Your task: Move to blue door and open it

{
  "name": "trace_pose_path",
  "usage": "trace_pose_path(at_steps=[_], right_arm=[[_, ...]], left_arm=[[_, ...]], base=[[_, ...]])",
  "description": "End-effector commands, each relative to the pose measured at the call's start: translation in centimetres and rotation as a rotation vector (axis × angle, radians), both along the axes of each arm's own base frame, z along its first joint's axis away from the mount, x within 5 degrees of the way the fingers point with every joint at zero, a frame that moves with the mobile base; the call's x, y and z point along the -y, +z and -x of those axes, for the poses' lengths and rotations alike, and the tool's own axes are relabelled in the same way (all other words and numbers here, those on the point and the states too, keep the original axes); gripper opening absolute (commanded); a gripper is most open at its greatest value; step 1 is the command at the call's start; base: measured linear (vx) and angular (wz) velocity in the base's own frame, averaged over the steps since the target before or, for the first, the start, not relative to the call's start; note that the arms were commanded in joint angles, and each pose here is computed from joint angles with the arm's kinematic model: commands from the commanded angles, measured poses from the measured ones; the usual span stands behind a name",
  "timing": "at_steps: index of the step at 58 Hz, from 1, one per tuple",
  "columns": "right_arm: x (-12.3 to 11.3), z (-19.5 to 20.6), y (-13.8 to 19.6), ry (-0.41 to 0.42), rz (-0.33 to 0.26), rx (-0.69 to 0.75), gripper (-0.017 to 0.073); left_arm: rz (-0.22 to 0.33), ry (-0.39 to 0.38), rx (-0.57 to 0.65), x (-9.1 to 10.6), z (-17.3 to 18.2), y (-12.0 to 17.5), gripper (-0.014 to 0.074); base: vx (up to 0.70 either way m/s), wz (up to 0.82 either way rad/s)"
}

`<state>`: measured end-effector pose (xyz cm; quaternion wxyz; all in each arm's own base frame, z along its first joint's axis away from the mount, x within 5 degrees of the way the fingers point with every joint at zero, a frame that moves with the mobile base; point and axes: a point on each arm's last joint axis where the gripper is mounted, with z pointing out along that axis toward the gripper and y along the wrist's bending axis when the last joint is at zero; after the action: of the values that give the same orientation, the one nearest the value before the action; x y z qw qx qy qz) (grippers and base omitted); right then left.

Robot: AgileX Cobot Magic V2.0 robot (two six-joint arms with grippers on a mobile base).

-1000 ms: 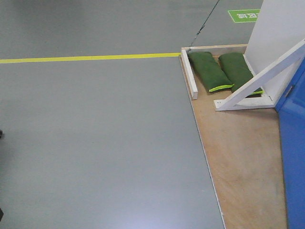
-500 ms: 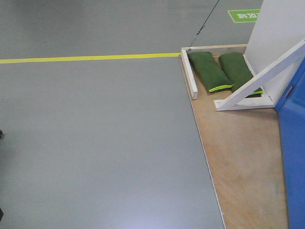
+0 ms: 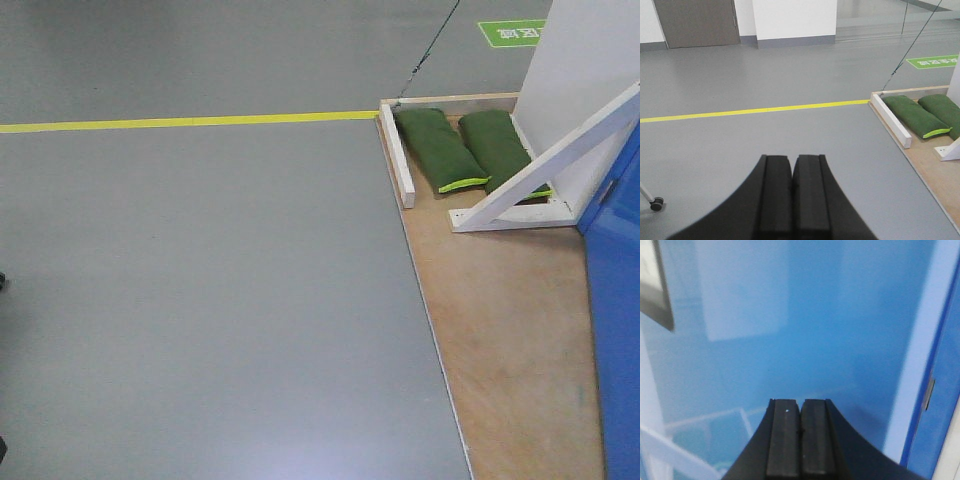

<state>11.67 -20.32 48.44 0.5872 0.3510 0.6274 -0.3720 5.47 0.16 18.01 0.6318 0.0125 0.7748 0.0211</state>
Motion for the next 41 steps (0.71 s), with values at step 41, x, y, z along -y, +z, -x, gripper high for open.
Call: trace_pose_path(at_steps=[41], right_arm=[[-3.7,9.1,6.8,-0.338,0.491,0.139,0.0012]], left_arm=[[0.009,-0.011,0.123,0.1,0.1,1.7,0.0073]], base=[[0.00,0.00]])
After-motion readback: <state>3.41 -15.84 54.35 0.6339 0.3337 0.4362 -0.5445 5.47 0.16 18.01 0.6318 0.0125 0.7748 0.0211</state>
